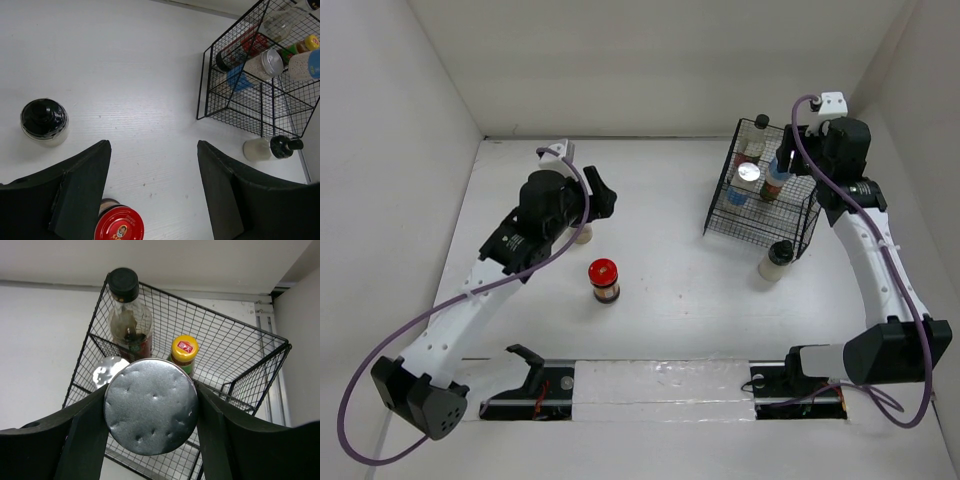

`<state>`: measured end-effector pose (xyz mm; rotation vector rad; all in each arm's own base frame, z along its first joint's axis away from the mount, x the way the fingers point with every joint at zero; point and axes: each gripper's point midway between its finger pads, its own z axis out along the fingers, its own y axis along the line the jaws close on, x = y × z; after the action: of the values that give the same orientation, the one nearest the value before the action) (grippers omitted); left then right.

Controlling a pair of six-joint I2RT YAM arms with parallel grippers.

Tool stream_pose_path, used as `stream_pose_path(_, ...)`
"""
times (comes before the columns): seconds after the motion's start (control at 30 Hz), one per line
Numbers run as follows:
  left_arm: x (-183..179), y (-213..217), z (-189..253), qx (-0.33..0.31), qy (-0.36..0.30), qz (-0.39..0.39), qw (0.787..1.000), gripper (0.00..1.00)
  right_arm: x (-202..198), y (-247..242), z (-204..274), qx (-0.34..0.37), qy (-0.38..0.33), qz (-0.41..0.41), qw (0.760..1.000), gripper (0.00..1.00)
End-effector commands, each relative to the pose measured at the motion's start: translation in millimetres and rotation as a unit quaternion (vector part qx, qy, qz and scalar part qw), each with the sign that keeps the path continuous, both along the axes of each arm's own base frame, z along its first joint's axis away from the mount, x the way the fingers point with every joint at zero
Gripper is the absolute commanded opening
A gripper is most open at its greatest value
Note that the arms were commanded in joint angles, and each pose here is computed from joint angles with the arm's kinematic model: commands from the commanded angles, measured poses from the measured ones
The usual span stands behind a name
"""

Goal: Organize the condiment bottles

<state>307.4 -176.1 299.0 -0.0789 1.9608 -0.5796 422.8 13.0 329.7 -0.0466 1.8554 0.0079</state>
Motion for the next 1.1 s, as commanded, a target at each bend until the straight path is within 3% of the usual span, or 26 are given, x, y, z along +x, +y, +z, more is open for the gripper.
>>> stream_pose_path(0.0,5,-1,24,-0.010,-0.028,0.002,1.000,0.66,-8,4,43,-0.012,-0.044,0.017,0.999,0.19)
stream_pose_path(0.33,12,-4,21,-0.007,-0.023,0.002,1.000,0.67,0,5,-1,-0.009,0.002,0.025,1.000,0.18)
stream_pose_path(0.7,18,-5,24,-0.004,-0.029,0.004,1.000,0.67,33,8,-17,0.010,0.000,0.030,1.000,0.18)
stream_pose_path(0.83,19,-6,21,-0.002,-0.025,0.004,1.000,0.67,35,12,-51,0.033,0.030,0.030,0.999,0.18)
stream_pose_path(1.07,21,-7,18,0.001,-0.021,0.004,1.000,0.67,30,2,-98,0.056,0.082,-0.003,0.995,0.26)
